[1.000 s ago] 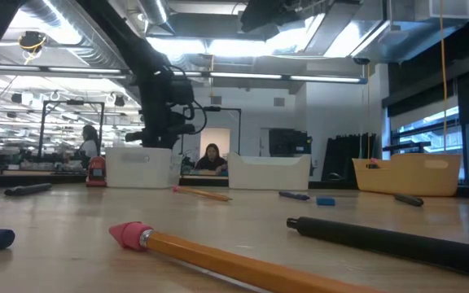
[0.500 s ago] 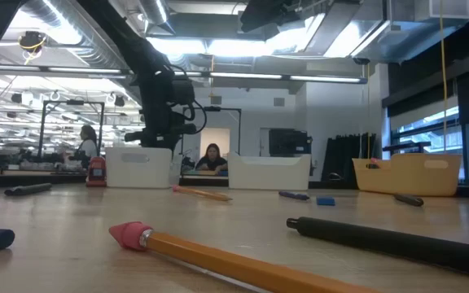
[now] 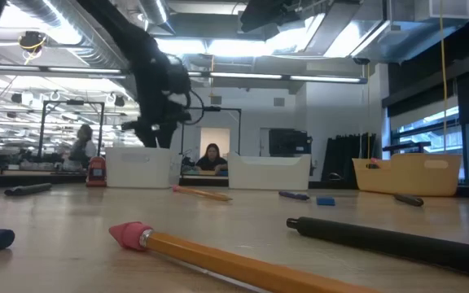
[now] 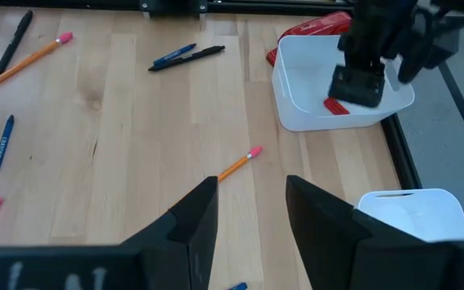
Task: Sort crayons/erasers/pens/pencils in bins
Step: Put the blue crayon into the right white bin
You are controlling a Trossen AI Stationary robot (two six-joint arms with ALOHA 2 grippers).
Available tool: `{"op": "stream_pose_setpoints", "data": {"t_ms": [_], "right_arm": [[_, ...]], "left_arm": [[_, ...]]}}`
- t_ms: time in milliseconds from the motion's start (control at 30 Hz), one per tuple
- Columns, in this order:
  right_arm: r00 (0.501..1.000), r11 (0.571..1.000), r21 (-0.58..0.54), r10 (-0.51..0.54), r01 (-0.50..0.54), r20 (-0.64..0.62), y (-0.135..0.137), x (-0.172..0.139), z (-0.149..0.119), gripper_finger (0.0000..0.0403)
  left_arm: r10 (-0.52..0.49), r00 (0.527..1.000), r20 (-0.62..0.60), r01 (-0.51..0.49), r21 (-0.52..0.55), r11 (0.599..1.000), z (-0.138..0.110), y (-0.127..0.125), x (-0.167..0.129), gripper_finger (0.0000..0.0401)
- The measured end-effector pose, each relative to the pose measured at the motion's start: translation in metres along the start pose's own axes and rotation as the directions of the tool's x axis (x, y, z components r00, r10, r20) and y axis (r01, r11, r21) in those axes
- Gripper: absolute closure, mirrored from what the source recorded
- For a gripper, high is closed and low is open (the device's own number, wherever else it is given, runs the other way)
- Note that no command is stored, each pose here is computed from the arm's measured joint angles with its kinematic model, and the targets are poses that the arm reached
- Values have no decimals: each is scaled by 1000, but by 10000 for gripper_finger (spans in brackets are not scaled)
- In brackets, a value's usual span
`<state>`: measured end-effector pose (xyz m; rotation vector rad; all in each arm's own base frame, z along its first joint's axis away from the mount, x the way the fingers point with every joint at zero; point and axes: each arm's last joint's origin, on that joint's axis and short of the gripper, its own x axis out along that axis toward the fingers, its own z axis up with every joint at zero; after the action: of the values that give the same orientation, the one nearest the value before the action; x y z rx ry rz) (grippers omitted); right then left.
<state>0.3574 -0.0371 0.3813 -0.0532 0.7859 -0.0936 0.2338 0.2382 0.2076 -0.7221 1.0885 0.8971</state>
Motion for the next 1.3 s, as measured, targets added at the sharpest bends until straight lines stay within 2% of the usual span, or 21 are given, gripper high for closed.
{"op": "stream_pose_setpoints", "data": {"t_ms": [233, 367, 500, 600, 700, 767, 900, 1133, 1200, 1300], "right_arm": [[1000, 1000, 0, 0, 0, 0, 0, 0, 0, 253], [1000, 1000, 1, 0, 0, 0, 0, 0, 0, 253], [1000, 1000, -1, 0, 0, 2, 0, 0, 0, 253], [999, 999, -48, -6, 8, 51, 0, 0, 5, 253], [996, 998, 63, -7, 2, 86, 0, 0, 8, 253], [991, 996, 87, -9, -2, 131, -1, -1, 13, 253], [985, 996, 89, -8, -8, 174, -1, -2, 17, 253], [955, 976, 211, -18, -48, 298, -2, -5, 29, 253], [961, 966, 251, -16, -56, 275, -2, -4, 27, 253], [987, 946, 319, 4, -56, 160, -3, -2, 15, 254]], "left_arm": [[-93, 986, 138, 64, 203, 977, -24, -24, -73, 250], [-176, 966, 188, 91, 390, 916, -50, -41, -113, 250], [-254, 943, 215, 128, 470, 873, -75, -52, -144, 250], [-302, 926, 226, 167, 471, 866, -89, -56, -159, 250], [-330, 914, 237, 200, 445, 873, -99, -58, -169, 250], [-331, 911, 246, 208, 420, 884, -104, -59, -174, 250], [-270, 924, 271, 162, 361, 919, -114, -58, -179, 250], [-190, 933, 306, 96, 296, 950, -123, -59, -182, 250], [-191, 931, 311, 95, 298, 950, -124, -60, -182, 250], [-197, 930, 309, 99, 306, 947, -126, -62, -183, 250]]}}
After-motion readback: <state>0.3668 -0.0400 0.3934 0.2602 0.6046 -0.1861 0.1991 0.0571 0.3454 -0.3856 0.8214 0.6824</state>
